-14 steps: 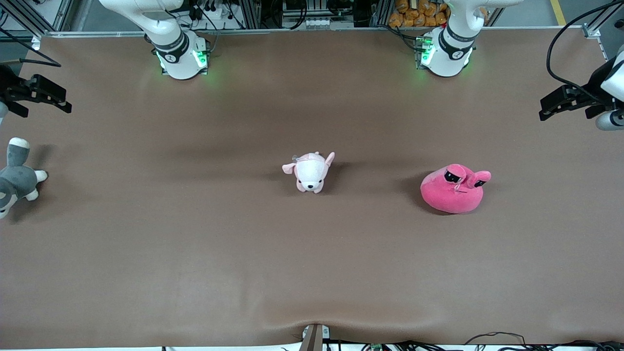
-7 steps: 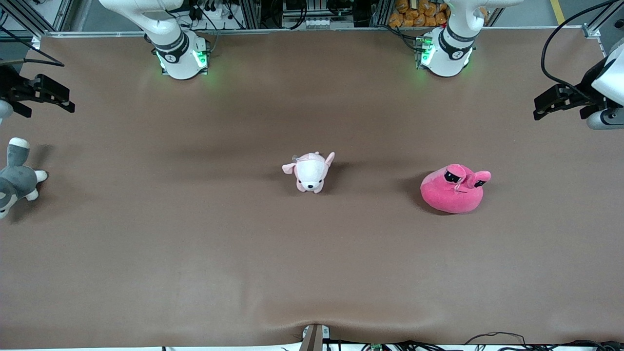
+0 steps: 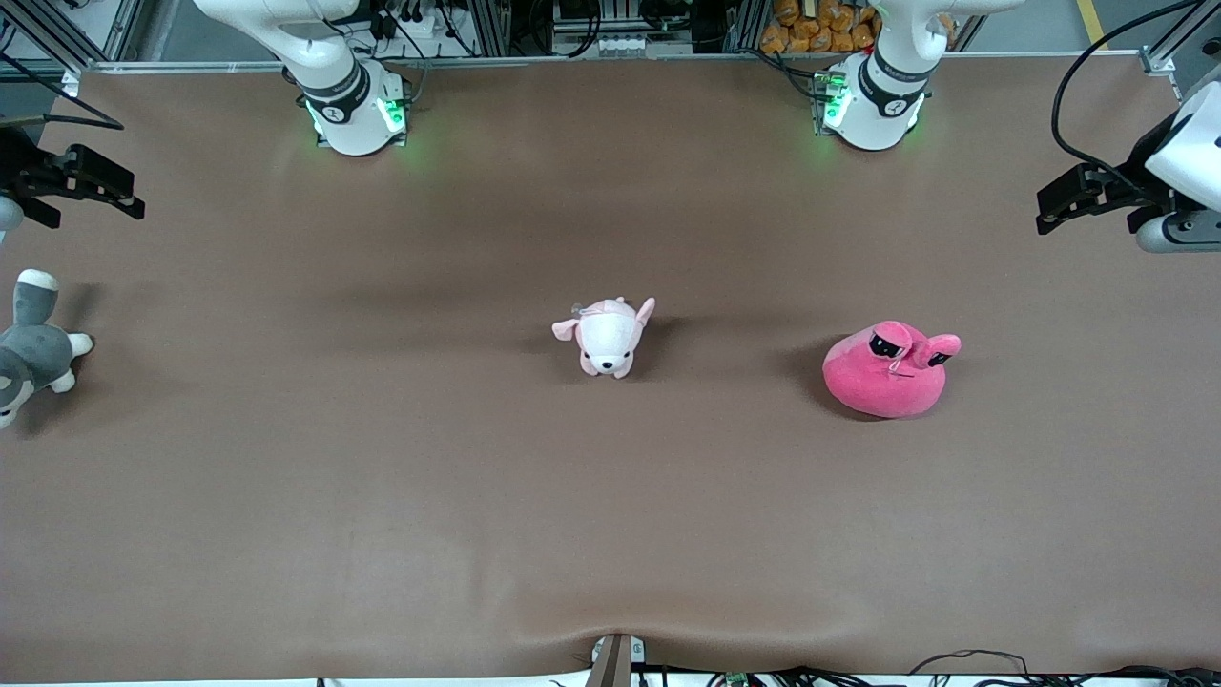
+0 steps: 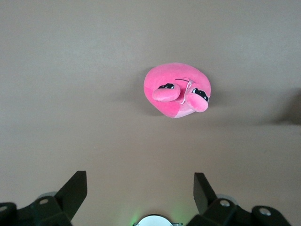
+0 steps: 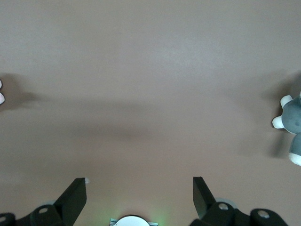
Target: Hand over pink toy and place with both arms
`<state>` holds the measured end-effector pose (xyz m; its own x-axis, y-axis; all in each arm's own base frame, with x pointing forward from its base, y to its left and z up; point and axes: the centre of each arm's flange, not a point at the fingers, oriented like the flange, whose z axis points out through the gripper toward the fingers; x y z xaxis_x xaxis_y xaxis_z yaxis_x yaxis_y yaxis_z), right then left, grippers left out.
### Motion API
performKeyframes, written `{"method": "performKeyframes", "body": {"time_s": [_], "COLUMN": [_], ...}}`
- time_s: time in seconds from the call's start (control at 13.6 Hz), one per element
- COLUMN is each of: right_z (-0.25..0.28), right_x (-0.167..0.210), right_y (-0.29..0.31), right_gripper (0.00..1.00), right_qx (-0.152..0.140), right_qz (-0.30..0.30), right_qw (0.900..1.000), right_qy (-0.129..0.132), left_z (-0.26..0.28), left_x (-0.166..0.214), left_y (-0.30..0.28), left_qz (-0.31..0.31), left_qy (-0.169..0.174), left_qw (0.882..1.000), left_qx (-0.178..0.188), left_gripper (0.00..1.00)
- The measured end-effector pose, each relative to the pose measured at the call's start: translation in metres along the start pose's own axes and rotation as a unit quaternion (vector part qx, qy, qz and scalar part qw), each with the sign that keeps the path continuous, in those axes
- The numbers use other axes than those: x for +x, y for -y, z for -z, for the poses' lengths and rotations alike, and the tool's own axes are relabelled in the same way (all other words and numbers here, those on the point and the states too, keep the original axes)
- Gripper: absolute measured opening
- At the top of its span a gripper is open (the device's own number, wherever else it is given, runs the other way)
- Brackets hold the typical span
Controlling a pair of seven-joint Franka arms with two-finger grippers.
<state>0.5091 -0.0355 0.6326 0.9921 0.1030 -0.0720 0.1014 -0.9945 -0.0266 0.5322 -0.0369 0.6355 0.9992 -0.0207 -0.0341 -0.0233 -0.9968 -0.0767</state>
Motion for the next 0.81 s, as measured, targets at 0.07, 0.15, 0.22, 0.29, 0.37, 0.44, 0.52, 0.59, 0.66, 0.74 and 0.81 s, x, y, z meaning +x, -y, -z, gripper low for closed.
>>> {"method": "performKeyframes", "body": {"time_s": [0.07,0.15,0.22,0.29,0.37,0.44,0.52,0.59,0.66,0.74,0.81], "right_z": [0.0000,-0.0001,-0.0001,-0.0001,-0.0003,-0.0005,-0.0008,-0.0011,-0.0014,-0.0018,-0.0022], "right_x": [0.0000,-0.0001,-0.0001,-0.0001,-0.0003,-0.0006,-0.0010,-0.0013,-0.0017,-0.0020,-0.0023], "right_y": [0.0000,0.0000,0.0000,0.0000,0.0000,0.0001,0.0002,0.0002,0.0004,0.0011,0.0027], "right_gripper": [1.00,1.00,1.00,1.00,1.00,1.00,1.00,1.00,1.00,1.00,1.00], "right_qx": [0.000,0.000,0.000,0.000,0.000,0.001,0.001,0.001,0.002,0.005,0.011], "right_qz": [0.000,0.000,0.000,0.000,0.000,0.000,0.000,0.000,0.000,0.000,0.001], "right_qw": [1.000,1.000,1.000,1.000,1.000,1.000,1.000,1.000,1.000,1.000,1.000], "right_qy": [0.000,0.000,0.000,0.001,0.001,0.003,0.005,0.006,0.008,0.009,0.011], "left_z": [-0.0002,-0.0003,-0.0002,-0.0001,-0.0001,-0.0003,-0.0004,-0.0005,-0.0006,-0.0006,-0.0007], "left_x": [-0.0004,-0.0008,-0.0012,-0.0016,-0.0020,-0.0023,-0.0024,-0.0025,-0.0026,-0.0027,-0.0027], "left_y": [-0.0004,-0.0004,-0.0003,-0.0002,-0.0002,-0.0001,-0.0001,-0.0001,-0.0001,-0.0001,-0.0001], "left_qz": [0.000,0.000,0.000,0.000,0.000,0.000,0.000,0.000,0.000,0.000,0.000], "left_qy": [0.002,0.003,0.005,0.006,0.008,0.009,0.009,0.010,0.010,0.011,0.011], "left_qw": [1.000,1.000,1.000,1.000,1.000,1.000,1.000,1.000,1.000,1.000,1.000], "left_qx": [0.000,0.000,0.000,0.000,0.000,0.001,0.001,0.001,0.001,0.001,0.001], "left_gripper": [1.00,1.00,1.00,1.00,1.00,1.00,1.00,1.00,1.00,1.00,1.00]}}
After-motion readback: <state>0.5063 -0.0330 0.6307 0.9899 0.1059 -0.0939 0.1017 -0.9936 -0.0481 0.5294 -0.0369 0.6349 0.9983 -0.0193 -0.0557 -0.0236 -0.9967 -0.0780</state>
